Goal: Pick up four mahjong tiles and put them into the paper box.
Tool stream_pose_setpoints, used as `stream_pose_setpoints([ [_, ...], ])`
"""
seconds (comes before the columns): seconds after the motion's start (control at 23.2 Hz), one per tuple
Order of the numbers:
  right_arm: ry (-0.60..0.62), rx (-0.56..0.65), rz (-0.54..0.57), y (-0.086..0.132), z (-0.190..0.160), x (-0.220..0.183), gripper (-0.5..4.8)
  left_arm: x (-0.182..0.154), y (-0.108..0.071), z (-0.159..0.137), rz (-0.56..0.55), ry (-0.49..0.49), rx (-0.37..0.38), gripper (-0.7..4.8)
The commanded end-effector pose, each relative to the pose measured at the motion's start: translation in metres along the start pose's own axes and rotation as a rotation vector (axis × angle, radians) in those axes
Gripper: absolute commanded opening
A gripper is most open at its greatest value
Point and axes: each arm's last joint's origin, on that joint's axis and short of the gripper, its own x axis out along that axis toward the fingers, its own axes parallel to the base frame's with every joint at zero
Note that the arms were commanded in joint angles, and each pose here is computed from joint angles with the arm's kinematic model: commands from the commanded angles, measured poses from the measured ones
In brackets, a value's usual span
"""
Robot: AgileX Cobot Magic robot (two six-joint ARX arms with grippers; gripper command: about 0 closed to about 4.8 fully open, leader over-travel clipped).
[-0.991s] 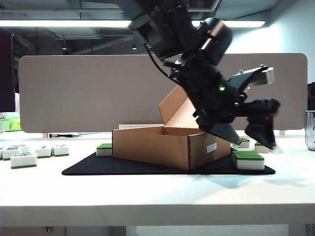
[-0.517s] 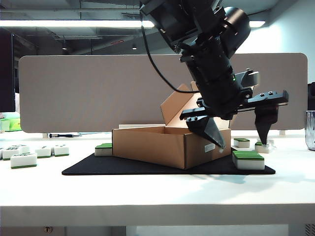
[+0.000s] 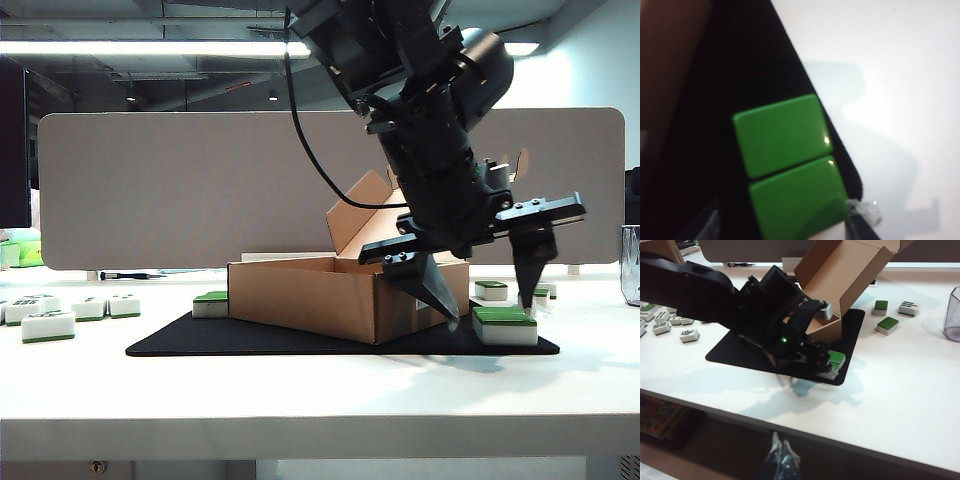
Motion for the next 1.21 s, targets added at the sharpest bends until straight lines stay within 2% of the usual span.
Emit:
stream_pose_setpoints([
  [0.04,-0.023,-0.011,0.0,0.001,-0.001,-0.003,-0.01,0.001,-0.006,-0.001,-0.015,-0.012,0.009,3.09],
  [0.3,-0.023,-0.011,0.003,0.001,-0.001,-0.003,-0.01,0.003,-0.01,-0.003,-0.019,-0.023,0.011,3.09],
  [0.43,-0.023,-0.011,0.012,0.001,-0.001,-0.003,-0.01,0.004,-0.012,-0.005,0.028,-0.046,0.016,3.09],
  [0.82,-0.023,-0.011,0.012,0.001,-0.001,-0.003,-0.01,0.014,-0.013,-0.01,0.036,-0.04,0.022,3.07],
  [0.86,-0.023,-0.011,0.012,0.001,-0.001,-0.003,-0.01,0.014,-0.013,-0.009,0.052,-0.054,0.024,2.95],
  [0.99,-0.023,-0.011,0.012,0.001,-0.001,-0.003,-0.01,0.014,-0.013,-0.01,0.052,-0.052,0.025,2.09],
  [1.08,-0.023,-0.011,0.011,0.001,-0.001,-0.003,-0.01,0.013,-0.013,-0.01,0.045,-0.049,0.026,1.82],
  [1.21,-0.023,-0.011,0.011,0.001,-0.001,-0.003,-0.01,0.012,-0.016,-0.011,0.034,-0.047,0.038,1.77],
])
